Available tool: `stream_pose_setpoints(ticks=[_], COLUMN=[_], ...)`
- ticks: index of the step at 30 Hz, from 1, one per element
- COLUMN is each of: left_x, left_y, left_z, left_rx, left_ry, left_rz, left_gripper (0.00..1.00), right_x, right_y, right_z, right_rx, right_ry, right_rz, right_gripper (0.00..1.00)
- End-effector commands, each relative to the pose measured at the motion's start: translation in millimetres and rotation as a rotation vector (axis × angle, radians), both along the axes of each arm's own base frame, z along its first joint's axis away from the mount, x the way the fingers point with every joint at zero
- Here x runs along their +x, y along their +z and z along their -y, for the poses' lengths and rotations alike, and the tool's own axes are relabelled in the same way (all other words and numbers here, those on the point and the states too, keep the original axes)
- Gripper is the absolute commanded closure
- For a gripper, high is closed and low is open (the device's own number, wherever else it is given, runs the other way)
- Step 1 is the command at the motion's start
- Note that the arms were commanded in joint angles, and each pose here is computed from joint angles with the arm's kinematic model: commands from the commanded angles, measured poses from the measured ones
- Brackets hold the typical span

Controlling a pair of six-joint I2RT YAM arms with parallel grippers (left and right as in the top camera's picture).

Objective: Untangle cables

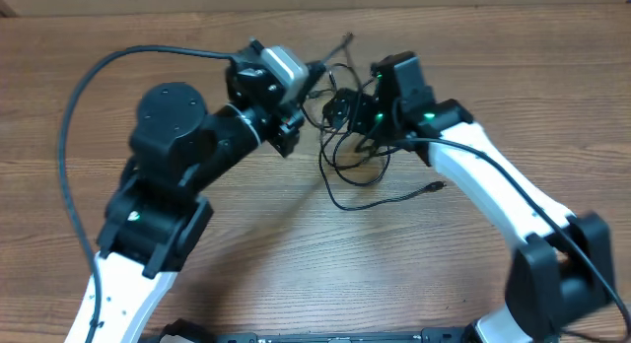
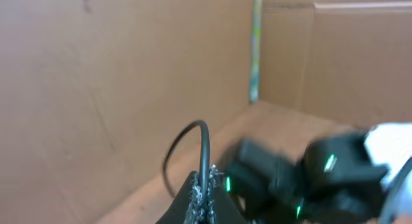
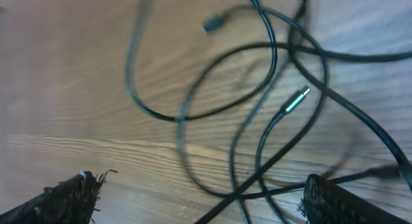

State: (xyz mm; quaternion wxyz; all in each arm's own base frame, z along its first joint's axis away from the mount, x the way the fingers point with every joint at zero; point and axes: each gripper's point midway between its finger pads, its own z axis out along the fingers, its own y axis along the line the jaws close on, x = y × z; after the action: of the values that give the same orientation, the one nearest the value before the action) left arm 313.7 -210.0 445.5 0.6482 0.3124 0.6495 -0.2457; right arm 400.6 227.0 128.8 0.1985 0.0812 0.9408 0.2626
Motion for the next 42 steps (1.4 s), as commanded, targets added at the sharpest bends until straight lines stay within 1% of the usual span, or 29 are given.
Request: stream_pose_setpoints(ticks=[1, 4, 8, 11, 15, 20, 22, 24, 26, 29, 32, 37, 39, 42], left_x=[-4.2, 0.3, 6.2, 9.6, 14.4, 28.1, 34.8, 41.2, 47.3, 56.7, 69.4, 92.4, 103.2, 114.4], left_y=[62.7, 83.6, 102.1, 109.6, 110.2, 99.4, 92.5, 86.1, 80.4, 70.9, 59.6, 23.6, 4.3, -15.3], left_z=[-46.1, -78.2, -125.4, -158.2, -197.4, -234.9, -233.4, -223.5, -219.1, -221.8, -230.8, -257.0, -260.9, -263.7], left_rx=[-0.072, -0.079, -0.085, -0.116, -0.131, -0.163, -0.191, -0.190, -0.204, -0.283, -0.385, -0.500, -0.510, -0.516], left_ry=[0.171, 0.278, 0.426, 0.523, 0.641, 0.741, 0.704, 0.637, 0.606, 0.614, 0.655, 0.802, 0.826, 0.841], left_rz=[0.110, 0.140, 0.169, 0.170, 0.166, 0.117, 0.076, 0.048, 0.019, -0.056, -0.139, -0.285, -0.349, -0.411], left_gripper=[0.96, 0.96, 0.96, 0.96, 0.96, 0.96, 0.96, 0.96, 0.96, 0.96, 0.96, 0.96, 0.96, 0.96], right_x=[4.7, 3.2, -1.1, -8.2, -19.3, -37.0, -39.7, -36.3, -27.8, -20.5, -28.8, -34.4, -36.1, -41.7], right_y=[-26.2, -43.9, -57.2, -63.1, -71.1, -86.4, -88.2, -83.2, -72.8, -49.9, -32.4, -26.8, -26.9, -27.4], right_z=[-2.5, 7.5, 42.8, 62.2, 92.7, 124.0, 122.1, 108.1, 86.3, 40.0, 2.8, -27.2, -38.8, -52.2], right_rx=[-0.024, -0.081, -0.255, -0.342, -0.457, -0.517, -0.500, -0.431, -0.343, -0.148, -0.004, -0.027, -0.073, -0.097], right_ry=[-0.023, -0.049, -0.136, -0.155, -0.187, -0.214, -0.148, -0.065, 0.035, 0.260, 0.457, 0.614, 0.679, 0.709], right_rz=[-0.056, -0.093, -0.112, -0.139, -0.186, -0.274, -0.285, -0.271, -0.225, -0.119, -0.032, 0.090, 0.151, 0.174], right_gripper=[0.00, 0.00, 0.00, 0.00, 0.00, 0.00, 0.00, 0.00, 0.00, 0.00, 0.00, 0.00, 0.00, 0.00])
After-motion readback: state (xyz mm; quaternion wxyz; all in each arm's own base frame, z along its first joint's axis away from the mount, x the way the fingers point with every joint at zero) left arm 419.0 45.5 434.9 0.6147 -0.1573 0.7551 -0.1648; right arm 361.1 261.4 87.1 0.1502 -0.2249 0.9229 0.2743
